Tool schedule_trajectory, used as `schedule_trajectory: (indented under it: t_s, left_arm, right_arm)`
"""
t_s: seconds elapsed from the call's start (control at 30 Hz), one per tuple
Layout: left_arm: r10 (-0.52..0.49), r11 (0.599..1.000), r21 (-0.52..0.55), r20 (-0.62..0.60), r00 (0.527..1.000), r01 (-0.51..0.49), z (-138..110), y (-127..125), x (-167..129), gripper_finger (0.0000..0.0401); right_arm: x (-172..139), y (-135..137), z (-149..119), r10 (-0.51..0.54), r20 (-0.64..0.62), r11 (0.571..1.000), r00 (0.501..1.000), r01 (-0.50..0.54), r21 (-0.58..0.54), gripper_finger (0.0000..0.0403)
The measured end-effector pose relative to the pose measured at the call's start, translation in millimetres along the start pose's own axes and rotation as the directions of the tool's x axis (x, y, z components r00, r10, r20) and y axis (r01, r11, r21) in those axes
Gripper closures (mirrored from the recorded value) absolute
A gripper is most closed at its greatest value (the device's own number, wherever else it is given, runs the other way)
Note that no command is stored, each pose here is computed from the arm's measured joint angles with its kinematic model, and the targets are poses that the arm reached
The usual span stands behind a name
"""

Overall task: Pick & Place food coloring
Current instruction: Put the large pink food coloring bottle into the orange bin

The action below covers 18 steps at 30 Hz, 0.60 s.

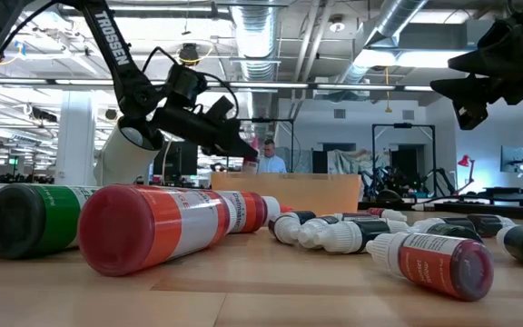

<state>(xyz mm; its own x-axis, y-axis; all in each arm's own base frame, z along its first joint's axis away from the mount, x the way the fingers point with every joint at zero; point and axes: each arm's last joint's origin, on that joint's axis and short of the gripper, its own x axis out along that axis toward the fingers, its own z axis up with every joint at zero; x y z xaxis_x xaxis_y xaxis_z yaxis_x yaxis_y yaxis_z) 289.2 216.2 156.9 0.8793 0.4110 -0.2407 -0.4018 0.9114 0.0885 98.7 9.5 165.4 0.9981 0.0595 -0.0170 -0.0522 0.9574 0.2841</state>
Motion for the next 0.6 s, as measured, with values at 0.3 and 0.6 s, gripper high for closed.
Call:
schedule_trajectory:
  t_s: [0.3, 0.6]
  left_arm:
    - [0.113, 0.994, 0.004, -0.017, 0.993, -0.113, 2, -12, 3, 0.0286]
    - [0.172, 0.985, -0.025, -0.021, 0.985, -0.173, 4, -27, 5, 0.0286]
  right_arm:
    - [0, 0, 0, 0.000, 0.000, 1.000, 1.000, 0.000, 0.000, 0.0230]
    - [0, 0, 0, 0.000, 0.000, 1.000, 1.000, 0.000, 0.000, 0.0230]
